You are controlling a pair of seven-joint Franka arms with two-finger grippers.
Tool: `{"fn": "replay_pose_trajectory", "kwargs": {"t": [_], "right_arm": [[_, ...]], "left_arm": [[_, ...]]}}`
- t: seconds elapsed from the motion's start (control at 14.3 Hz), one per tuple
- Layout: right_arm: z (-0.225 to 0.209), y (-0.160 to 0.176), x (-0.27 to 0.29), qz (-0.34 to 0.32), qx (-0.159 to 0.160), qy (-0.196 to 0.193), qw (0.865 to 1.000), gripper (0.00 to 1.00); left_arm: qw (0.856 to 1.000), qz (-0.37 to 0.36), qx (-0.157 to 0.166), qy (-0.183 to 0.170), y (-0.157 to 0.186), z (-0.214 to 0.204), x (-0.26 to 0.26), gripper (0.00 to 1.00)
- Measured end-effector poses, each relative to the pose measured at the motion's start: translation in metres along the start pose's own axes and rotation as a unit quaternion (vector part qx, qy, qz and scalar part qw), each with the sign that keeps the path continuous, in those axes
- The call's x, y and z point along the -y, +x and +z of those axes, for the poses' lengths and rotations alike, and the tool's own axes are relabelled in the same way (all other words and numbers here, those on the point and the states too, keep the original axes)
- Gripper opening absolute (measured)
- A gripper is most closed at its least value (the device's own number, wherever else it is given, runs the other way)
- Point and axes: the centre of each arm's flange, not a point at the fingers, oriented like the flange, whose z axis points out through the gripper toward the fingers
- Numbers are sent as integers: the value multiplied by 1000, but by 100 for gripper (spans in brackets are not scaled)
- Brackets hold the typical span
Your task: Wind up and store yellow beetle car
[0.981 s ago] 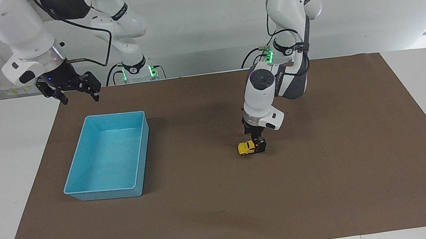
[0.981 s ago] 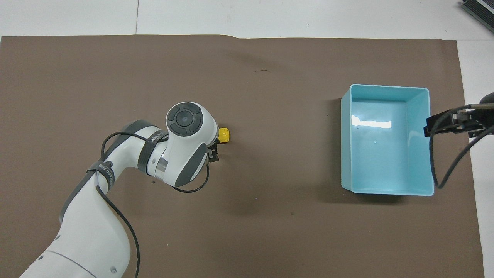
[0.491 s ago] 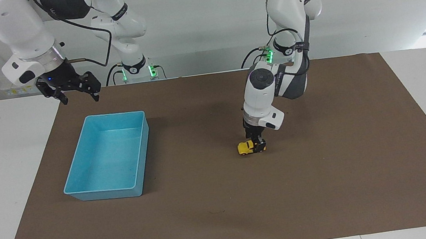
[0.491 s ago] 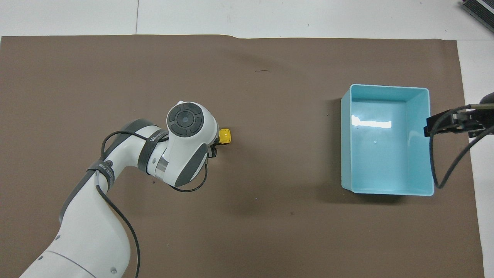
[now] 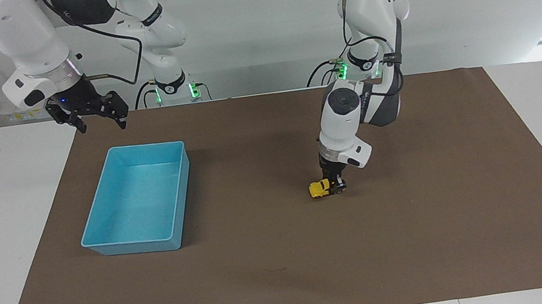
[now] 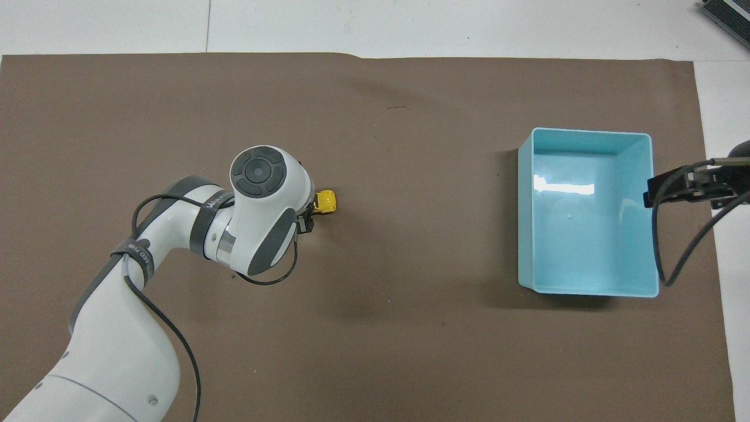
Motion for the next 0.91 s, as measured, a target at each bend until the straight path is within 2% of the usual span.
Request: {"fn": "replay_pose_trajectory", "kwargs": {"t": [0.49, 0.91], "right_arm": [[0, 0, 0, 0, 0, 0, 1000, 100], [0, 0, 0, 0, 0, 0, 1000, 100]], "left_arm": [[1000, 10, -9, 9, 74, -2, -33, 45], [1000, 12, -10, 8, 84, -3, -37, 45]]}}
